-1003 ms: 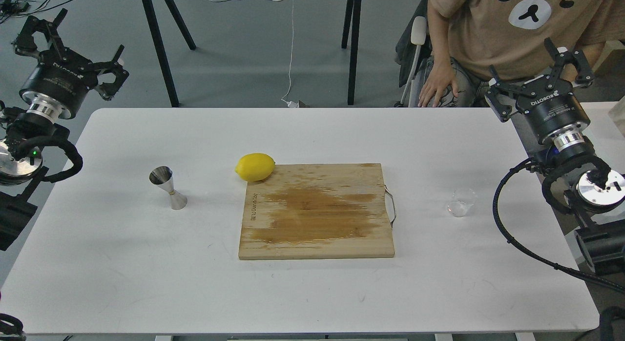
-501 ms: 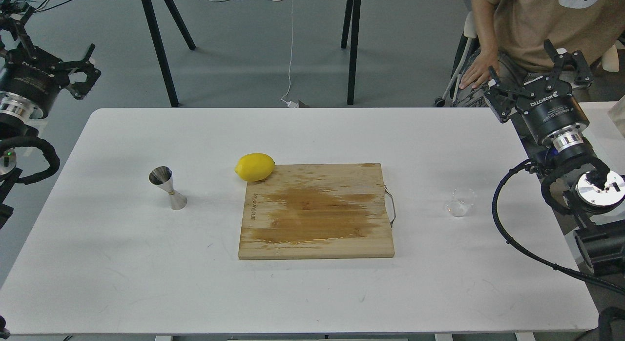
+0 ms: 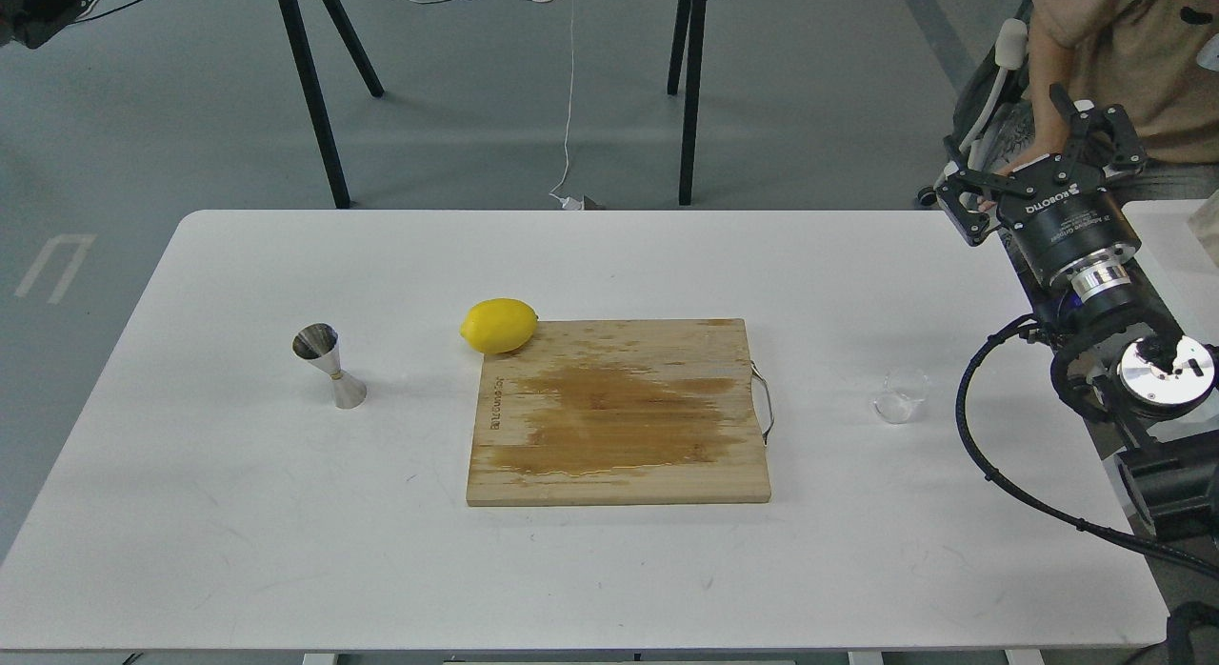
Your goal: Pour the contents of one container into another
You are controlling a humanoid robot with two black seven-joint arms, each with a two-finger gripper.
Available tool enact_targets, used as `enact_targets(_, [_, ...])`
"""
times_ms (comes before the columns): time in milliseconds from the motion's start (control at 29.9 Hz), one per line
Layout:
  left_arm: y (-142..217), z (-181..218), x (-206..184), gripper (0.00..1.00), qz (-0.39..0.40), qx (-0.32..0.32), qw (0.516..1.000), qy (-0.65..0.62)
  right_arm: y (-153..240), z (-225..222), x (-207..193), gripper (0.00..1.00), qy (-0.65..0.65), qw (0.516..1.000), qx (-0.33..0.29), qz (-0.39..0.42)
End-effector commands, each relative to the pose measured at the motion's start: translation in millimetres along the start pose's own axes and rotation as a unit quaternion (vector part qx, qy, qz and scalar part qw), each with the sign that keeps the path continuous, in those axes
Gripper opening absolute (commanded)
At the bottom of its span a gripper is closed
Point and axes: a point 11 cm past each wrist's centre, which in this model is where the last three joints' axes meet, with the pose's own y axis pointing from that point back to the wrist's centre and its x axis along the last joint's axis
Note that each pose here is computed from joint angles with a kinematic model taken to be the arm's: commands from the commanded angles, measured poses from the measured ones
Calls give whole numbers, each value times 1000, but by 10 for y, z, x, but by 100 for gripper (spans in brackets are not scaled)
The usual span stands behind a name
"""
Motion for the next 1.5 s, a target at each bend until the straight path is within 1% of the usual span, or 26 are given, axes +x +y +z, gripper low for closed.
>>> enact_targets(0, [-151, 342, -369, 100, -80, -43, 991, -97, 30, 4, 30, 99, 0, 1000, -1, 4])
enact_targets(100, [-167, 376, -711, 100, -142, -48, 975, -164, 75, 21, 78, 99, -2, 1000, -2, 10])
enact_targets(167, [-117, 294, -911, 100, -174, -35, 964, -196, 87, 20, 90, 99, -1, 1000, -2, 12])
enact_targets(234, [-41, 150, -1108, 100, -208, -13, 950, -234, 126, 29, 127, 99, -3, 1000, -1, 17])
enact_targets(301, [75, -102, -1228, 100, -228, 23, 931, -285, 136, 30, 137, 99, -3, 1000, -1, 18])
enact_targets(368, [174, -303, -1259, 100, -204, 36, 913, -351, 139, 37, 143, 99, -3, 1000, -2, 19])
enact_targets(435, [299, -463, -1300, 100, -189, 44, 904, -380, 146, 40, 153, 99, -2, 1000, -3, 21])
enact_targets(602, [536, -651, -1345, 99, -169, 64, 914, -364, 143, 60, 150, 99, -2, 1000, -5, 20])
enact_targets(735, [736, -819, -1483, 99, -152, 73, 921, -352, 148, 63, 155, 99, -2, 1000, -6, 21])
enact_targets(836, [853, -957, -1621, 99, -123, 77, 931, -334, 164, 43, 172, 99, -1, 1000, -5, 23])
enact_targets(1003, [992, -1061, -1763, 99, -89, 86, 948, -292, 190, 23, 200, 99, 3, 1000, -5, 28])
enact_targets(1103, [1011, -1091, -1890, 99, -76, 84, 955, -273, 195, 31, 206, 99, 3, 1000, -6, 29])
enact_targets(1304, [1207, -1244, -2232, 99, -88, 102, 960, -246, 212, 27, 218, 99, 4, 1000, -7, 30])
enact_targets(1471, [1332, -1454, -2329, 99, -87, 127, 950, -271, 213, 15, 215, 99, 6, 1000, -7, 30])
